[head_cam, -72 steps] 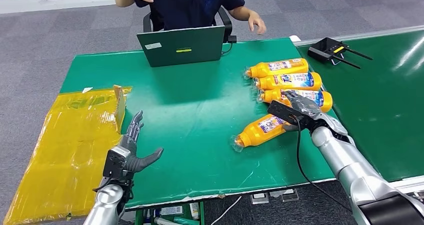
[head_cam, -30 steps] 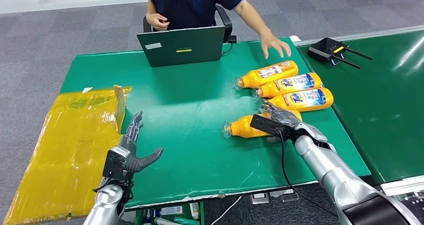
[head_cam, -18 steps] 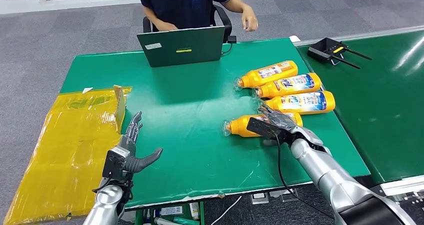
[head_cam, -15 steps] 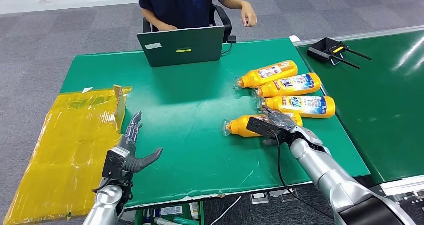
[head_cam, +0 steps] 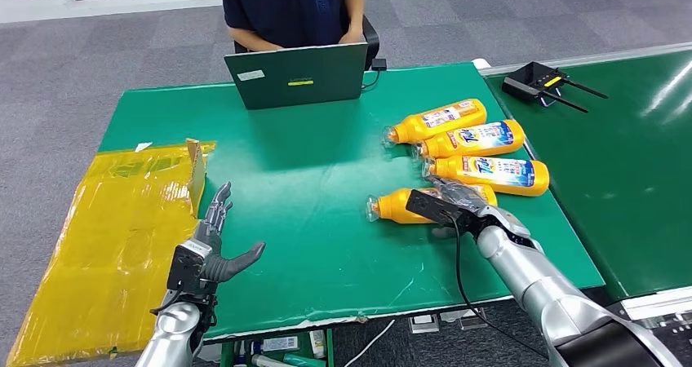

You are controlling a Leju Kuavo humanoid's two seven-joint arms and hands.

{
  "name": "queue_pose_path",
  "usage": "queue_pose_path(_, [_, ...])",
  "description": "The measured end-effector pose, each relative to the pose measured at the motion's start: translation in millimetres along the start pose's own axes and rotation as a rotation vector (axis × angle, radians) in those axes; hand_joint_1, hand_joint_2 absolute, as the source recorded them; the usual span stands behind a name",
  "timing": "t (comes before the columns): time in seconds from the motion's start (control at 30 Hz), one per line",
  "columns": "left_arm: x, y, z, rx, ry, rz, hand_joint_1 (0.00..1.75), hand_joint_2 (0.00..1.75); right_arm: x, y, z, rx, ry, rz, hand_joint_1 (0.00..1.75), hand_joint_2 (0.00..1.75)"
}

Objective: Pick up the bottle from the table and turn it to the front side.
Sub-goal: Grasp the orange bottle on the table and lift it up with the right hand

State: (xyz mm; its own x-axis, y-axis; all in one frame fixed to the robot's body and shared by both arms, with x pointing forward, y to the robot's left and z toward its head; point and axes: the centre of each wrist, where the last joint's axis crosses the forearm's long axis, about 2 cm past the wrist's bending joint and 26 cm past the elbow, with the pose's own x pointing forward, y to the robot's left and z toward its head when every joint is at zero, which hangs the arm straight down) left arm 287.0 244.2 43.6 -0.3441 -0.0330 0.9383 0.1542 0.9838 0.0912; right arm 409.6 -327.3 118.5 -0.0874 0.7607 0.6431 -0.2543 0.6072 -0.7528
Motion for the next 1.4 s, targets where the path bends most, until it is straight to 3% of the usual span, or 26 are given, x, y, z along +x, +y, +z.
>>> queue_pose_path(1.0, [-2,2,6,-0.007,0.012,-0.009,0.0,1.75,-32,-20,24,-0.029,0.09,0.048,0.0,1.75])
queue_pose_path(1.4, [-2,2,6,-0.021,0.014,-0.017,0.0,1.75,-33,-23,28,0.003,0.13,0.09,0.0,1.75])
